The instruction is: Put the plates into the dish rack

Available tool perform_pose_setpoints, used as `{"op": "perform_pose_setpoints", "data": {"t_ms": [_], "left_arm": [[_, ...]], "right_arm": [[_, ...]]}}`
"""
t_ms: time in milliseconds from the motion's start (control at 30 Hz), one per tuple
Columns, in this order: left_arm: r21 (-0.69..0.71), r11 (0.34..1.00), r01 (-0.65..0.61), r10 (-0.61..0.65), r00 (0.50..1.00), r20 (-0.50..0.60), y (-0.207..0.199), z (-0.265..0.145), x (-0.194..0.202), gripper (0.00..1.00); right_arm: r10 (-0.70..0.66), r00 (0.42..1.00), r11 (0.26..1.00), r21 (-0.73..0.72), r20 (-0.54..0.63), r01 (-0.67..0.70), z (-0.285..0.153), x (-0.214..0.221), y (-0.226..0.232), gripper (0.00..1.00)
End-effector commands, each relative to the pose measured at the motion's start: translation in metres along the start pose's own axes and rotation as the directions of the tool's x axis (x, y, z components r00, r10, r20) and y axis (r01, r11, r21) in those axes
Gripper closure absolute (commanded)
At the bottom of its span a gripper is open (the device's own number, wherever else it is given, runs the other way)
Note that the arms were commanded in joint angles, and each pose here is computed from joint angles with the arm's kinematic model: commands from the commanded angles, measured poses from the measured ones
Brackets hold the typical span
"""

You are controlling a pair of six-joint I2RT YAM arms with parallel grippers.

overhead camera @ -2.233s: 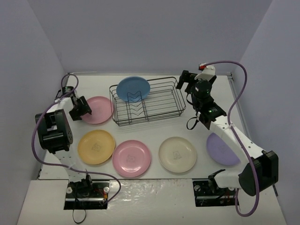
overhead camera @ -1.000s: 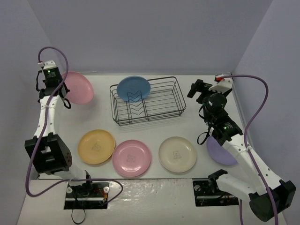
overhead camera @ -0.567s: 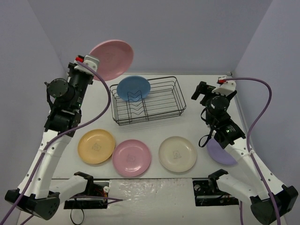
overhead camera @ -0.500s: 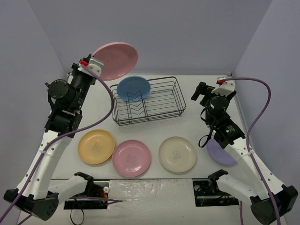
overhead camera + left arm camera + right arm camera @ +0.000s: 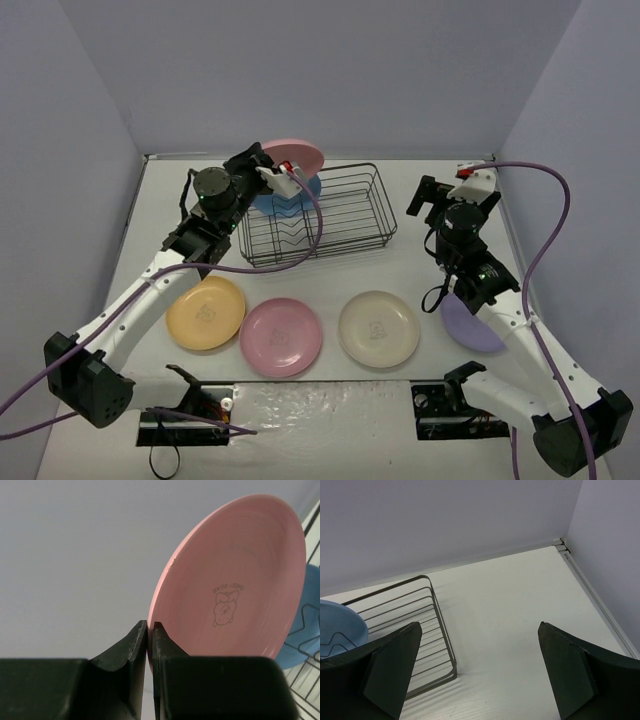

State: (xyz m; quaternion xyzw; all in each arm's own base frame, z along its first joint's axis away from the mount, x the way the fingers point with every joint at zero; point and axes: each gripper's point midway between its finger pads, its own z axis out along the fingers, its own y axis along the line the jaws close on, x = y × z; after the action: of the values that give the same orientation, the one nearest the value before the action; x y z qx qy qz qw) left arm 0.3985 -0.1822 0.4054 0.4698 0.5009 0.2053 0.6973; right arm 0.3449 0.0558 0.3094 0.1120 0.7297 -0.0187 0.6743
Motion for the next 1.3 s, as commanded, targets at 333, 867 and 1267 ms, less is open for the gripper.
{"op": "perform_pose_setpoints", "data": {"t_ms": [333,867,1267], "left_arm": [[-0.256,0.946,-0.198,0.187,0.980,-0.068,0.001,0.029,-0.002,1.00],[-0.271,0.917,-0.292,0.277,0.956,-0.092,-0.040,0.045,0.014,1.00],[-0.193,0.954,-0.229,0.226,0.973,-0.039,-0.059,0.033,0.015,1.00]], "right_arm": [[-0.025,0.999,0.999,0.034,0.040,0.024,0.009,-0.006,-0.002,0.00],[-0.027,0.999,0.999,0.020,0.040,0.026,0.006,-0.007,-0.004,0.00],[-0.025,0.999,1.000,0.003,0.032,0.025,0.006,-0.005,-0.001,0.00]]}}
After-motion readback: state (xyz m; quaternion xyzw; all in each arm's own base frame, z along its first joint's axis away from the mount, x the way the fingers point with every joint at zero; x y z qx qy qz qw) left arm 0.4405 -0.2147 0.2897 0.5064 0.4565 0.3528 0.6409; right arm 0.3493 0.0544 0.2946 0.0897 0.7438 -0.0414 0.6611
